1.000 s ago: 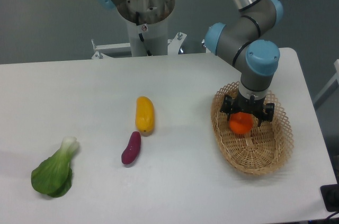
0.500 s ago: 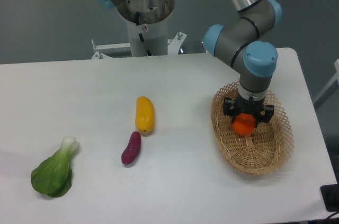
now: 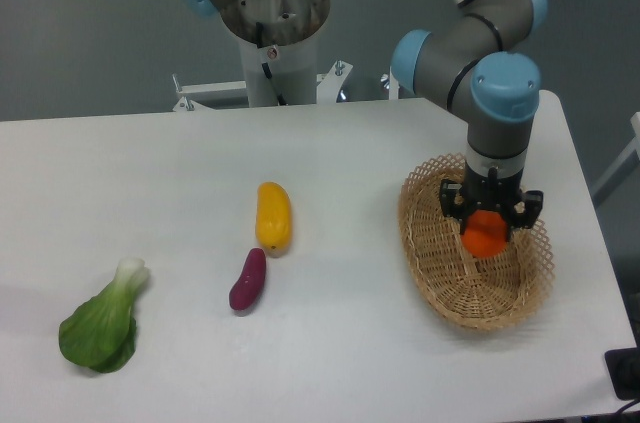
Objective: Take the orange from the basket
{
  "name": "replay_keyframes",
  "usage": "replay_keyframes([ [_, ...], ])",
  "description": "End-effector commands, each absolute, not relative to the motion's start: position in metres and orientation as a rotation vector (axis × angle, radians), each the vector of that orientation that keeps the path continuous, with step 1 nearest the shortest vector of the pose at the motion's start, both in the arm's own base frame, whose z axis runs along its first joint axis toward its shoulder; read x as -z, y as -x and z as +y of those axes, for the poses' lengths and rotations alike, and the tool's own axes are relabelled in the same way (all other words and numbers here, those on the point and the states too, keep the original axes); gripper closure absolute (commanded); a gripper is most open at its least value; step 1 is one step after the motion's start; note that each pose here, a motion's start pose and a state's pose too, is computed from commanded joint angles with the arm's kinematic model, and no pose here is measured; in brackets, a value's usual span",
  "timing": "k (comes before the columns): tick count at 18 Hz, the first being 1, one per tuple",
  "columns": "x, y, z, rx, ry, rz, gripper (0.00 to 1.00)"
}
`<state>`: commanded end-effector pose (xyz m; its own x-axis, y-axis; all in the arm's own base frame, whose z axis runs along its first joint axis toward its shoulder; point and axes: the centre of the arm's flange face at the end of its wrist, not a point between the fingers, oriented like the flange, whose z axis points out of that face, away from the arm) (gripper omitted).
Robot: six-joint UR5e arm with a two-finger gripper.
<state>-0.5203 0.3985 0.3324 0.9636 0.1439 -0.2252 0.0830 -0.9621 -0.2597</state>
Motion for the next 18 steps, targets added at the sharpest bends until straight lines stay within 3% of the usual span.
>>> replay_keyframes([
  [4, -0.366, 0.503, 0.410, -0.301, 2.732, -0.244, 0.45],
  [9, -0.373, 0.481, 0.437, -0.280, 2.709, -0.294, 0.45],
  [18, -0.377, 0.479, 0.438, -0.284, 2.706, -0.286, 0.45],
])
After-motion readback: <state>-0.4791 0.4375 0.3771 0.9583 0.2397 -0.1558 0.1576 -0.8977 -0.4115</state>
